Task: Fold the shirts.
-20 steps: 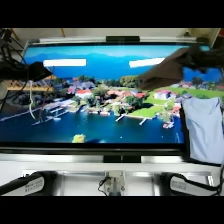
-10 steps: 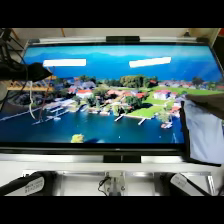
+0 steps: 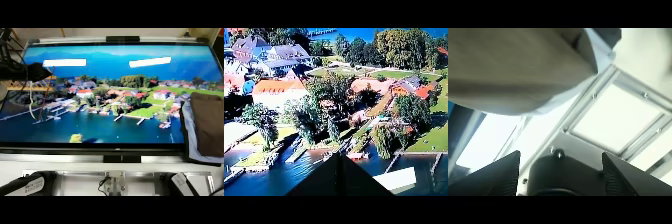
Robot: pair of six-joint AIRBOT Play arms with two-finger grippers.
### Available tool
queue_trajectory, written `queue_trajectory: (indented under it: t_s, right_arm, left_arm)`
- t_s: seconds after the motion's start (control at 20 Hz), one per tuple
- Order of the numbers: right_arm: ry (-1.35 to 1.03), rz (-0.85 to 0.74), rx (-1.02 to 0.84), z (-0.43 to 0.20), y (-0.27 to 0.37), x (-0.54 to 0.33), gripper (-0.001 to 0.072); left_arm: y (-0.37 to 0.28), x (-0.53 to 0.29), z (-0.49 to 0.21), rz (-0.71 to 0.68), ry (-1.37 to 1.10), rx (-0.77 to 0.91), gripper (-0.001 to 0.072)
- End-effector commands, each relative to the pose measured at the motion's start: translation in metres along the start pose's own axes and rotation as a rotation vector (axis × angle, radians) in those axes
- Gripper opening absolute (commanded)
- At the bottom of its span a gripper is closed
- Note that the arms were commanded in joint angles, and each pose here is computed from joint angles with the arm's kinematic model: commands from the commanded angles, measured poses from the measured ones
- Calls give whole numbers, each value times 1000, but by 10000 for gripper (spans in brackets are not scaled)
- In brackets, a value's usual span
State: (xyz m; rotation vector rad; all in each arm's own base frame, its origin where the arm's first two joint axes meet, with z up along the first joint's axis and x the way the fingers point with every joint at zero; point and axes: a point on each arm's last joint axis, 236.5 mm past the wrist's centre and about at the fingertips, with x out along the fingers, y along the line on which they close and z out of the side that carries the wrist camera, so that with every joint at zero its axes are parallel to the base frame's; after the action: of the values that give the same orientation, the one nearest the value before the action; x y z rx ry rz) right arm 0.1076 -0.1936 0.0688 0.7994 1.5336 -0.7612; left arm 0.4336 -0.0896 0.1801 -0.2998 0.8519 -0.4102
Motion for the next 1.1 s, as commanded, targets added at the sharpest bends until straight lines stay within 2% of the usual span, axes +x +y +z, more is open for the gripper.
queue_trajectory:
  t_s: [0.0,0.15,0.3,0.35,0.4,0.45,0.55,0.6,0.7,1.05]
  right_arm:
    - [-92,-24,-76,17,-3,-1,614]
    - [-498,-27,-306,85,62,-84,612]
    - [-760,100,-541,86,184,-138,610]
    - [-752,143,-611,71,222,-134,610]
    - [-700,171,-683,50,257,-119,610]
    - [-613,185,-736,30,283,-96,611]
    - [-382,257,-821,-16,324,-50,611]
    - [-262,321,-842,-39,340,-33,611]
    - [-121,428,-899,-68,363,-20,611]
    - [-118,471,-927,-71,374,-19,611]
  left_arm:
    - [-1,2,-2,5,9,68,30]
    - [27,12,-29,221,157,187,28]
    - [59,24,-59,487,336,277,32]
    - [59,32,-73,505,399,289,116]
    - [54,41,-88,488,457,273,546]
    - [49,48,-105,477,514,209,720]
    - [38,59,-127,422,569,193,720]
    - [31,66,-129,377,532,216,720]
    - [29,67,-134,354,435,135,720]
    - [43,62,-149,377,466,90,720]
